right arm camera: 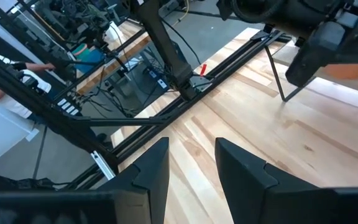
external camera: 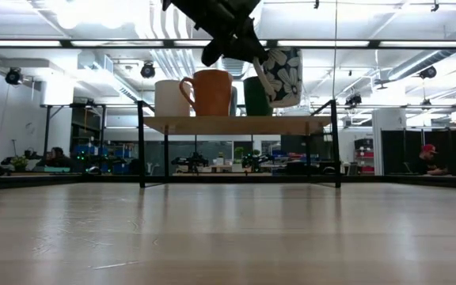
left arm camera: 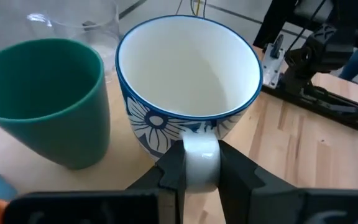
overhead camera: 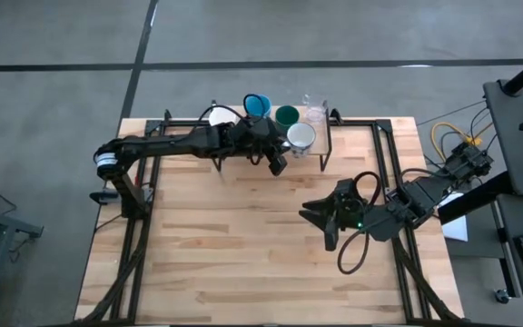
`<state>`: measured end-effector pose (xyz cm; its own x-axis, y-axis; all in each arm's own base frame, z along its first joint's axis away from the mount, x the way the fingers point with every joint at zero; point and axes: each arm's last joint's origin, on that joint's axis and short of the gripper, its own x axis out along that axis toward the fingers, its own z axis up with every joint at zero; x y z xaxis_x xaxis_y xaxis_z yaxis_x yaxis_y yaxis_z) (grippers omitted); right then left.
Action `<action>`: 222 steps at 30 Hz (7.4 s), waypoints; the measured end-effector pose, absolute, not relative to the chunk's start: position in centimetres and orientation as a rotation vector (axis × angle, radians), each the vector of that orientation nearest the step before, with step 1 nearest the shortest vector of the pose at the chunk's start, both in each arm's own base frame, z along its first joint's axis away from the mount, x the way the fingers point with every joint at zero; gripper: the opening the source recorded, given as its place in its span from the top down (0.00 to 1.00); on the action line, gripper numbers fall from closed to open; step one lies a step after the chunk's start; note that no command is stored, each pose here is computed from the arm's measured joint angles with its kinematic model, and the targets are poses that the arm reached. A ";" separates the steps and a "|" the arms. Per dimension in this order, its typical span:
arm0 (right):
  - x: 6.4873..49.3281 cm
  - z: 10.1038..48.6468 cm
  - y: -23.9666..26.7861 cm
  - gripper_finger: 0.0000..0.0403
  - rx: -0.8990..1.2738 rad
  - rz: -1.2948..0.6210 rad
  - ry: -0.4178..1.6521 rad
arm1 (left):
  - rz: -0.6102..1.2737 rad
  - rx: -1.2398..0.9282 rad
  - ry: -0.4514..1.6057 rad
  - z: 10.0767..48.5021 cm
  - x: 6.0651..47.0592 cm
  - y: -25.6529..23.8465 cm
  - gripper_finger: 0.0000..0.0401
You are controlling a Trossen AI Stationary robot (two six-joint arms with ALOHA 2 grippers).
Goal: Stack small to large cups/mugs on shelf
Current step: Put the white patterned mug on the shelf, then return to Home Position
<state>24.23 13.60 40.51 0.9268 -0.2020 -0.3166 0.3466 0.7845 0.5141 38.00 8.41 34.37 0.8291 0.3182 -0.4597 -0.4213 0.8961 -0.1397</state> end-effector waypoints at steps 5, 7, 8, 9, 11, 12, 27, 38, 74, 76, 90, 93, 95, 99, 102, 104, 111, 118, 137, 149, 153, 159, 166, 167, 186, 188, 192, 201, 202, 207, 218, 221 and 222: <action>24.2 40.5 13.6 0.69 0.595 -0.298 0.252 | 0.411 -0.246 0.449 34.3 37.8 9.0 0.89; 24.2 40.5 13.6 0.69 0.594 -0.298 0.252 | 0.415 -0.253 0.446 34.3 37.7 9.4 0.89; 24.2 40.5 13.6 0.69 0.592 -0.298 0.253 | 0.422 -0.263 0.442 34.3 37.7 9.6 0.89; 24.2 40.5 13.6 0.69 0.591 -0.298 0.253 | 0.429 -0.274 0.441 34.3 37.7 9.8 0.89; 24.2 40.5 13.6 0.69 0.587 -0.297 0.253 | 0.423 -0.283 0.446 34.2 37.6 10.1 0.89; 24.2 40.5 13.6 0.69 0.587 -0.297 0.253 | 0.422 -0.285 0.448 34.1 37.5 10.2 0.89; 24.2 40.5 13.6 0.69 0.565 -0.295 0.258 | 0.410 -0.290 0.473 33.5 37.5 10.8 0.89; 24.2 40.5 13.6 0.69 0.550 -0.293 0.260 | 0.424 -0.269 0.484 33.4 37.2 11.5 0.89; 24.2 40.5 13.6 0.70 0.546 -0.292 0.260 | 0.427 -0.243 0.484 33.5 37.1 11.8 0.68; 24.2 40.5 13.6 0.70 0.546 -0.292 0.260 | 0.428 -0.243 0.485 33.5 37.1 11.9 0.67; 24.2 40.5 13.6 0.70 0.545 -0.291 0.260 | 0.428 -0.249 0.484 33.5 37.1 12.0 0.67; 24.2 40.5 13.6 0.70 0.539 -0.291 0.260 | 0.383 -0.267 0.476 34.0 37.0 11.8 0.67; 24.2 40.5 13.6 0.70 0.530 -0.296 0.256 | 0.357 -0.268 0.451 34.9 36.9 11.7 0.67; 24.1 40.7 13.4 0.69 0.521 -0.299 0.250 | 0.330 -0.188 0.391 37.2 36.0 11.4 0.66; 24.1 40.7 13.3 0.70 0.504 -0.305 0.247 | 0.335 -0.155 0.379 37.9 35.5 11.3 0.66; 24.1 40.7 13.2 0.69 0.491 -0.313 0.245 | 0.355 -0.153 0.385 38.1 35.1 11.4 0.66; 23.7 41.5 12.1 0.69 0.436 -0.334 0.224 | 0.306 -0.100 0.338 40.8 32.6 10.4 0.66; 21.4 44.1 9.4 0.86 0.363 -0.352 0.157 | 0.150 -0.064 0.209 45.5 27.5 6.9 0.82; 6.6 38.3 1.6 0.98 0.376 -0.382 0.220 | -0.229 -0.242 0.367 39.4 13.0 1.5 1.00; 9.2 23.3 3.4 0.98 0.641 -0.260 -0.067 | -0.319 -0.670 0.051 24.7 12.0 0.2 1.00; 9.1 19.9 3.4 0.98 0.744 -0.248 -0.076 | -0.281 -0.712 0.027 22.5 11.0 0.1 1.00; 8.3 18.3 2.2 0.98 0.605 -0.556 -0.171 | 0.135 -0.637 0.053 21.5 8.9 0.9 1.00; 6.9 22.5 1.1 0.98 0.253 -0.855 -0.127 | 0.574 -0.561 0.395 22.2 6.4 1.6 1.00; 6.7 23.3 0.9 0.98 0.220 -0.877 -0.115 | 0.610 -0.546 0.436 22.4 6.6 1.7 1.00; 5.8 15.7 0.8 0.98 0.772 -0.710 0.252 | 0.827 -0.405 0.527 21.8 12.8 2.8 1.00; 6.1 15.8 1.0 0.98 0.678 -0.711 0.274 | 0.761 -0.404 0.441 22.2 13.0 2.8 1.00; 6.6 15.8 1.2 0.98 0.498 -0.737 0.296 | 0.539 -0.416 0.226 22.6 13.0 2.4 1.00; 7.5 14.7 1.8 0.98 0.430 -0.824 0.376 | 0.338 -0.466 -0.196 20.5 10.5 1.8 1.00; 7.6 14.6 1.8 0.98 0.431 -0.832 0.379 | 0.333 -0.469 -0.215 20.4 10.2 1.8 1.00; 7.8 14.3 2.0 0.98 0.423 -0.865 0.386 | 0.334 -0.463 -0.190 19.7 8.9 1.6 1.00; 7.9 14.5 2.1 0.98 0.421 -0.883 0.323 | 0.341 -0.481 -0.005 18.6 8.9 1.5 1.00; 7.9 14.5 2.1 0.98 0.426 -0.883 0.320 | 0.323 -0.482 0.002 18.6 8.9 1.5 1.00; 7.9 14.5 2.1 0.98 0.426 -0.883 0.321 | 0.314 -0.483 0.004 18.5 8.9 1.4 1.00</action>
<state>7.89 2.08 14.46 0.5966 -0.6718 -0.4390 0.7969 0.5609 0.2245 8.94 1.45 18.53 0.9520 0.2962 -0.0774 -0.2979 0.8387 -0.4559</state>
